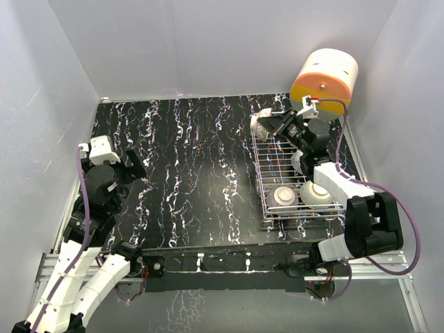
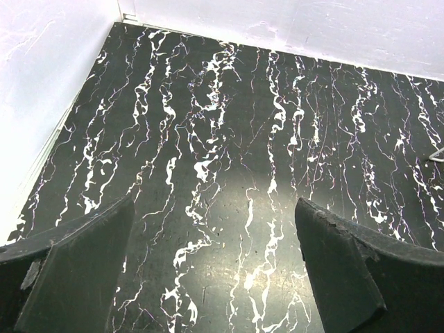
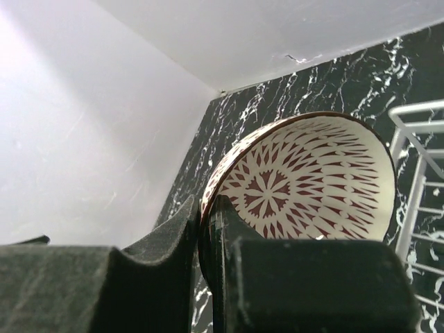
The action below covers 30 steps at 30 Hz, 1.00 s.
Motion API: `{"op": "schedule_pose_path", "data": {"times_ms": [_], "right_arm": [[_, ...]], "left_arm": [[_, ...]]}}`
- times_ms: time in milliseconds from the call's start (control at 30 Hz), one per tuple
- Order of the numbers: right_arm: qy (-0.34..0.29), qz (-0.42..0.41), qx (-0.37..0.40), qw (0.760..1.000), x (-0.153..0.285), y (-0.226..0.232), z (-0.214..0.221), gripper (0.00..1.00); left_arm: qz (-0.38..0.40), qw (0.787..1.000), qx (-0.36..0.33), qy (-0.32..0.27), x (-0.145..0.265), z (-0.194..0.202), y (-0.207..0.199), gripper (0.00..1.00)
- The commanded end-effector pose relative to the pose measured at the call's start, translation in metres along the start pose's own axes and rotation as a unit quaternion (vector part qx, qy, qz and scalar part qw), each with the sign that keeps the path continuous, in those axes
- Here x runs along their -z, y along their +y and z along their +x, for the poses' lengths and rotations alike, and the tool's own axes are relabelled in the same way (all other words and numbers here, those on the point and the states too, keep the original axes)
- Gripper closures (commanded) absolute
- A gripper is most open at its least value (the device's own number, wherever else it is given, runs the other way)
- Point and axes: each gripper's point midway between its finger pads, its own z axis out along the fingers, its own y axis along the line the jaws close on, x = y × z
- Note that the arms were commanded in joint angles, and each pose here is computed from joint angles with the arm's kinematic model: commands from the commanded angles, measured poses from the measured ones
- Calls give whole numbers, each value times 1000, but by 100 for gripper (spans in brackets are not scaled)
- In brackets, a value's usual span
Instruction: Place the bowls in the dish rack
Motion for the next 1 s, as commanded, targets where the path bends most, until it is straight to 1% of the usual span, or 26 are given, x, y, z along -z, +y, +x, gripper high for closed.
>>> {"op": "schedule_pose_path", "data": {"times_ms": [0,67,133,300,533,733,967], "right_arm": [[-73,-62,-45,994,16,13,-37,92],[-81,-50,-83,992,21,-8,-33,92],[-93,-56,-112,988,25,-18,-31,92],[-120,-47,-143,981,24,-41,-29,92],[-144,-53,-157,976,17,-56,-29,92],[-167,4,-160,973,19,-85,-26,92],[-173,36,-155,972,18,-96,-20,92]], "left_arm": [[5,1000,6,-12,4,-14,-2,3],[5,1000,6,-12,5,-14,-2,3],[5,1000,5,-12,4,-15,-2,3],[6,1000,3,-11,4,-17,-3,3],[4,1000,2,-6,2,-12,-3,3],[2,1000,0,-5,1,-11,-2,3],[3,1000,0,-3,0,-9,-3,3]]}}
